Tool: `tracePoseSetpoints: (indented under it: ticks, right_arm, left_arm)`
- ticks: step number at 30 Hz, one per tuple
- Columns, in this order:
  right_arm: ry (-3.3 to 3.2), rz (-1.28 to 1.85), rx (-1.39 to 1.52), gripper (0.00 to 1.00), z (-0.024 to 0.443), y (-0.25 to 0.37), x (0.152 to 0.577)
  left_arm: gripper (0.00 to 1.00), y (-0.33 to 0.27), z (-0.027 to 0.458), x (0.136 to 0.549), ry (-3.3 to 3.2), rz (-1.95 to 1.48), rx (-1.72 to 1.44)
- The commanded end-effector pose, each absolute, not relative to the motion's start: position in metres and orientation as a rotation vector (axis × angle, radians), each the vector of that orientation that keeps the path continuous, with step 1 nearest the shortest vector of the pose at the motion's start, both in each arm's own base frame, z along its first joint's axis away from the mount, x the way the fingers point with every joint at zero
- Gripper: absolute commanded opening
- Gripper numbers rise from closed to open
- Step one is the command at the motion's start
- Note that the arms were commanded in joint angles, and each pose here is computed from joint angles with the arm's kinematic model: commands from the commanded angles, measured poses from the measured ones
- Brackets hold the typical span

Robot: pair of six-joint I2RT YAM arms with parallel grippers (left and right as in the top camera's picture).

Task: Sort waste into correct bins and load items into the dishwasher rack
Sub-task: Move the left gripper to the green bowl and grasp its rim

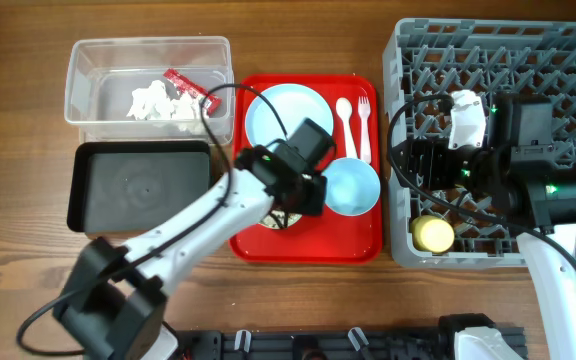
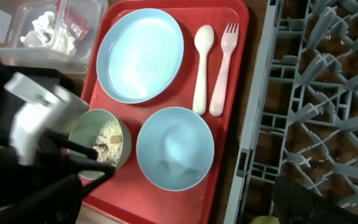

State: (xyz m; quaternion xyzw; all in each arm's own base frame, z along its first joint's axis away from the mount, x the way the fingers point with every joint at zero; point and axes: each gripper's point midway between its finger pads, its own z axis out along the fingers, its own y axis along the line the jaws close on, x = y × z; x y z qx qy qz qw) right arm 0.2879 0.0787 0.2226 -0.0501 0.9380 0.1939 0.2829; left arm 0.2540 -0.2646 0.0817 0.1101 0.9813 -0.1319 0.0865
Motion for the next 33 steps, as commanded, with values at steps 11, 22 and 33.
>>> tracePoseSetpoints:
  ticks: [11, 22, 33]
  right_arm:
    - [2.526, 0.561, -0.124, 1.0, 0.226, 0.084, 0.283]
    - [2.526, 0.56, -0.125, 1.0, 0.226, 0.084, 0.283]
    - [2.526, 0.56, -0.124, 1.0, 0.226, 0.084, 0.283]
  left_arm:
    - [0.46, -0.25, 0.038, 0.259, 2.857, 0.009, 0.565]
    - [0.18, -0.258, 0.025, 0.254, 2.829, 0.012, 0.809]
    - [0.13, -0.262, 0.022, 0.258, 2.811, -0.01, 0.794]
